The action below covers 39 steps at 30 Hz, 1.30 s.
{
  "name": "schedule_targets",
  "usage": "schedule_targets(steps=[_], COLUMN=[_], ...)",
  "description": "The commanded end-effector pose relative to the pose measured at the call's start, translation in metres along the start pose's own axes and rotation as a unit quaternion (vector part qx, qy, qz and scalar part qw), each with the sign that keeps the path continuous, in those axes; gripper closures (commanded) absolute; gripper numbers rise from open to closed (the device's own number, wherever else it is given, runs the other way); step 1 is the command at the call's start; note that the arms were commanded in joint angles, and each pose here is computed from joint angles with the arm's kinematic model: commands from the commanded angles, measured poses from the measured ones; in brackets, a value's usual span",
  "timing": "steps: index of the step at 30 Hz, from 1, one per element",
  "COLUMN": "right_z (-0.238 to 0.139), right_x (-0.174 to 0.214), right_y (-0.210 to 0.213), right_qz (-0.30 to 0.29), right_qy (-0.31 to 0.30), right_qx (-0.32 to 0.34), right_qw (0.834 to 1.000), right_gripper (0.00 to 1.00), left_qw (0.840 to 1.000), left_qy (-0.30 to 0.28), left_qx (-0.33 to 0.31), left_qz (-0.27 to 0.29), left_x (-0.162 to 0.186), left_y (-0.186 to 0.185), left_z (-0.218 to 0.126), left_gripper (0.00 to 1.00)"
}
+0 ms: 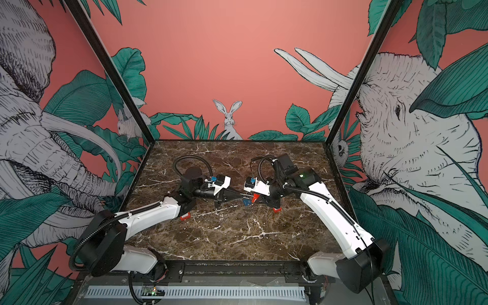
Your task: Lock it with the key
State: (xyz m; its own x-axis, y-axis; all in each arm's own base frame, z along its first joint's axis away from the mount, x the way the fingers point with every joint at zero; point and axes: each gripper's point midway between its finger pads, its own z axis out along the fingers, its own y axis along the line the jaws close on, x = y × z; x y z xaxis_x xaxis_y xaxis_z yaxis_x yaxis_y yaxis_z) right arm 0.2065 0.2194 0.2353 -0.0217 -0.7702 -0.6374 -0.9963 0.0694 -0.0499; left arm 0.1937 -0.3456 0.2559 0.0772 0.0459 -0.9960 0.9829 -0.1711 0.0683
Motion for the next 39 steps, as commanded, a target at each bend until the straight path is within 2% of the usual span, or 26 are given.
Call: schedule_targets(steps=[1, 11, 17, 22, 25, 29, 31, 34, 39], right_z=[-0.005, 0.004, 0.005, 0.009, 0.007, -0.003, -0.008, -0.033, -0.066], right_x=[-0.016, -0.027, -0.049, -0.045, -0.037, -0.018, -0.007, -0.008, -0.008], right_y=[0.002, -0.005, -0.014, -0.013, -0.012, -0.002, 0.007, 0.01, 0.019], right_qz=[-0.015, -0.044, -0.052, -0.047, -0.05, -0.047, -0.033, -0.028, 0.006], right_qy=[-0.037, -0.055, -0.101, -0.09, -0.072, -0.038, -0.023, -0.019, -0.045], right_qx=[-0.004, 0.024, 0.039, 0.027, 0.035, 0.021, 0.001, 0.013, 0.018], right_qw=[0.999, 0.997, 0.993, 0.994, 0.996, 0.998, 0.999, 0.999, 0.999], right_gripper=[0.86, 0.92, 0.93, 0.91, 0.82, 0.53, 0.44, 0.4, 0.39], left_qw=[1.0, 0.999, 0.999, 0.999, 0.999, 1.0, 0.999, 0.999, 0.999], left_qy=[-0.011, -0.014, -0.018, -0.024, -0.023, -0.026, -0.032, -0.035, -0.038], left_qx=[0.021, 0.045, 0.042, 0.031, 0.024, 0.013, 0.01, -0.001, -0.001], left_qz=[0.014, -0.001, -0.012, -0.004, -0.001, -0.004, -0.001, 0.004, 0.009], left_x=[-0.009, -0.005, 0.004, 0.002, 0.002, 0.0, -0.004, -0.009, -0.013], left_y=[-0.01, -0.014, -0.01, -0.008, -0.007, 0.0, 0.001, 0.01, 0.011], left_z=[0.005, 0.022, 0.026, 0.025, 0.024, 0.017, 0.015, 0.006, 0.005], left_gripper=[1.0, 1.0, 1.0, 1.0, 1.0, 1.0, 1.0, 1.0, 1.0])
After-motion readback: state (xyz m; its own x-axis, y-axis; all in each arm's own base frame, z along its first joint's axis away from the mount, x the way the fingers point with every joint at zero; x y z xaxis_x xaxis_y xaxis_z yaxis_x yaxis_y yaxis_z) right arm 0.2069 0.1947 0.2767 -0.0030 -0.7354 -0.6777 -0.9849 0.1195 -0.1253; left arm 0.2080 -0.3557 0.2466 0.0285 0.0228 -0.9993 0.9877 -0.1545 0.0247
